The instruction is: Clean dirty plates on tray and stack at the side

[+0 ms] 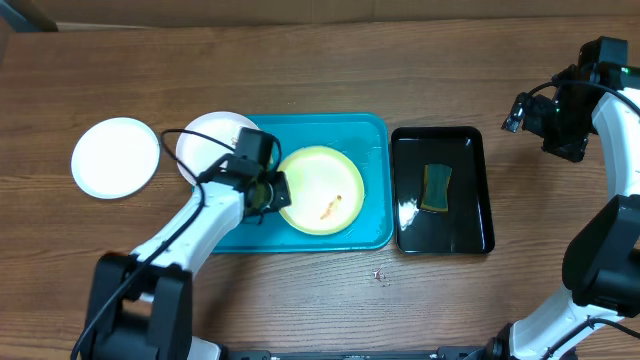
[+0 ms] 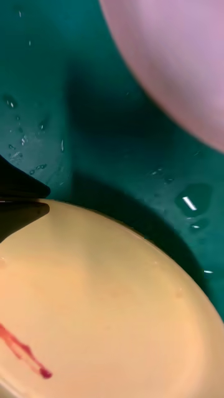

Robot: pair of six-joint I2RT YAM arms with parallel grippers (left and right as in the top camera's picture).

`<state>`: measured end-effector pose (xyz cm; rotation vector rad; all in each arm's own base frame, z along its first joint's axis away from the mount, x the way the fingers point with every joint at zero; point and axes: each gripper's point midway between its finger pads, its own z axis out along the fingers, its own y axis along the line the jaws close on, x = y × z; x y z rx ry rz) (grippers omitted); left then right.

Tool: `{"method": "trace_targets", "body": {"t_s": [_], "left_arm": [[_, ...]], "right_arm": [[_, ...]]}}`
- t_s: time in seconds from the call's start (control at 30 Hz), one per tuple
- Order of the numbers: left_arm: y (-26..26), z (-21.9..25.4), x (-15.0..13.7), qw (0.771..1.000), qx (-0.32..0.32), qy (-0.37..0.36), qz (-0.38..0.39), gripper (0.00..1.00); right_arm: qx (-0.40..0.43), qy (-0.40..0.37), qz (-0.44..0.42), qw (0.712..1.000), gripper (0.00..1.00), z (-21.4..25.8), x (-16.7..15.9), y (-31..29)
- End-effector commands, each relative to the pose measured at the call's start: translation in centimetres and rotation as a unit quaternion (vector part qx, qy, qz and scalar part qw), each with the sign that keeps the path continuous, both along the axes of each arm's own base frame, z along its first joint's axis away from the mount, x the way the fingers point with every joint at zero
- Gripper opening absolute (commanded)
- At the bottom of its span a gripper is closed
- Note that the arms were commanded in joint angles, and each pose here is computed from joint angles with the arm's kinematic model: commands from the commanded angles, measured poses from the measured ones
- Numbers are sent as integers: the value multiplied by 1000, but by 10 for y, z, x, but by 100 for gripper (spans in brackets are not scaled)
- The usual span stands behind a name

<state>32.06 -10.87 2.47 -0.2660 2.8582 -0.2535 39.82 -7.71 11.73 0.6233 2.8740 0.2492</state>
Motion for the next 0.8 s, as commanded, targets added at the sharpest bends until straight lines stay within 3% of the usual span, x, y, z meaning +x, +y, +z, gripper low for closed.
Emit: {"method": "trace_targets", "body": {"t_s": [0.0, 0.03, 0.13, 0.27, 0.4, 0.53, 0.77], "left_arm": [[-9, 2, 1, 1000, 3, 0, -21, 19], [-10, 4, 1, 999, 5, -4, -33, 30], [-13, 16, 14, 997, 13, -31, -76, 45], [-21, 45, 37, 985, 31, -79, -152, 57], [-24, 69, 55, 975, 50, -107, -190, 59], [-30, 75, 67, 965, 62, -119, -225, 53], [-28, 27, 66, 964, 94, -64, -239, 50]], "right_arm": [[-4, -17, 0, 1000, 100, 11, 4, -1], [-4, -17, 0, 1000, 100, 11, 4, -1], [-4, -17, 0, 1000, 100, 11, 4, -1], [-2, -29, 2, 1000, 100, 12, 10, 0], [83, -32, 19, 996, 100, 18, 7, 30], [105, -29, 22, 994, 100, 20, 4, 38], [126, -13, 22, 992, 97, 20, -4, 45]]}}
